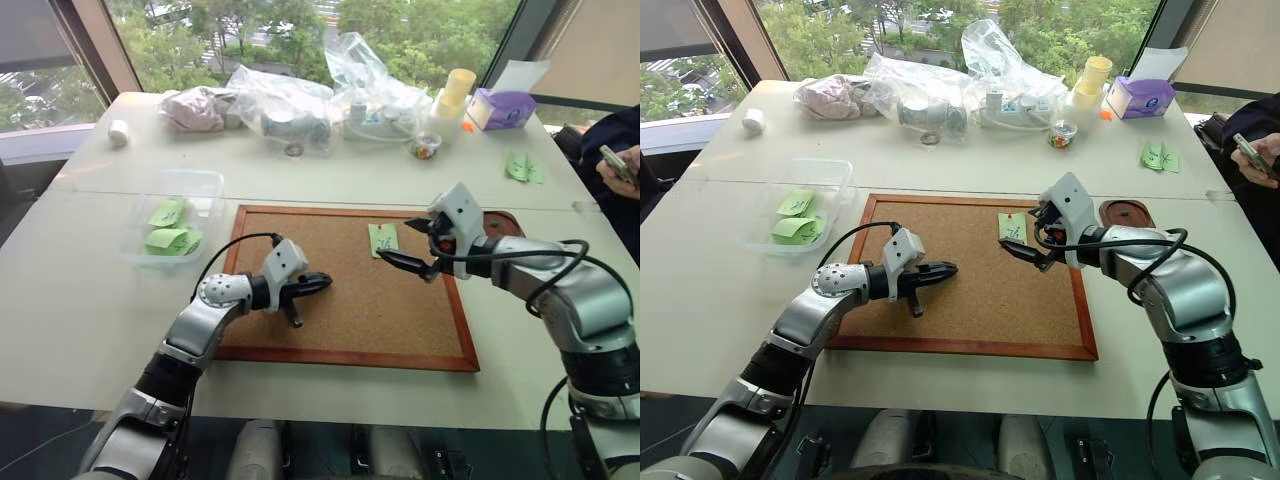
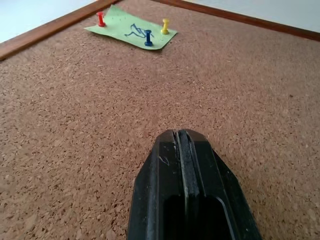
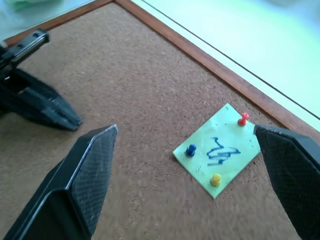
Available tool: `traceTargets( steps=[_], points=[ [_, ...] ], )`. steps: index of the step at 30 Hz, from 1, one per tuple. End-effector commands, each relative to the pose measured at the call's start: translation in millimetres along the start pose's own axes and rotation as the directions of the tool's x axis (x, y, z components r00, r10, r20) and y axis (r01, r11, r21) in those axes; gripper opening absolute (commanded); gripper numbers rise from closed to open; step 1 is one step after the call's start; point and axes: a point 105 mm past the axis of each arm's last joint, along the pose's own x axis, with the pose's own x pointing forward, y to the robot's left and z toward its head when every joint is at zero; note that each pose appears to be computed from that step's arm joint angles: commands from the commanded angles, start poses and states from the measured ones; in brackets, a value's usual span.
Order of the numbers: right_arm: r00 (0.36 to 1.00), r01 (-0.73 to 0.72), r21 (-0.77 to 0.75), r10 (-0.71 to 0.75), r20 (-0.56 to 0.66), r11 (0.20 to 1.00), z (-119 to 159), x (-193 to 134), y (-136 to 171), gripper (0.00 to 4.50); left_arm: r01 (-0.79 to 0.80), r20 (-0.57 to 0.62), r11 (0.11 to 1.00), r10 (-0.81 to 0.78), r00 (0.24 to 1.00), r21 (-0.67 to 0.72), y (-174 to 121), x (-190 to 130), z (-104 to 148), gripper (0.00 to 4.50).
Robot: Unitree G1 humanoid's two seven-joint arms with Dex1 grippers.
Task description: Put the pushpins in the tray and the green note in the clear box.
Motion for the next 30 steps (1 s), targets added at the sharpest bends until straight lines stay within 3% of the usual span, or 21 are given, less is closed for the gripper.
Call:
traceTargets(
  steps=[1,10,15,18,20,30],
  points=[
    [0.998,0.045,0.003,-0.045,0.038,0.999,10.1,13.2,-10.5,4.50,-0.028,-0.045,0.999,0.027,0.999,-0.023,0.8,-2.2,-16.6,0.03],
    [0.981,0.194,0.035,-0.194,0.013,0.980,-0.8,48.9,-36.1,4.50,-0.053,-0.073,0.998,0.050,0.996,-0.039,-2.3,-5.5,-27.0,0.03],
    [0.979,0.200,0.051,-0.202,0.024,0.978,-1.6,60.2,-38.2,4.50,-0.061,-0.077,0.997,0.057,0.995,-0.045,-3.5,-5.8,-29.2,0.03],
    [0.978,0.205,0.048,-0.206,0.017,0.978,-4.0,62.4,-40.3,3.56,-0.066,-0.080,0.997,0.062,0.995,-0.051,-4.5,-6.0,-30.9,0.00],
    [0.980,0.198,0.038,-0.198,0.011,0.979,-5.0,64.0,-39.5,2.63,-0.068,-0.080,0.996,0.064,0.995,-0.052,-4.7,-6.1,-31.0,0.00],
    [0.983,0.181,0.011,-0.181,0.008,0.983,-10.7,70.7,-36.2,2.63,-0.081,-0.084,0.995,0.077,0.993,-0.052,-3.0,-7.3,-33.0,0.00]
  ],
)
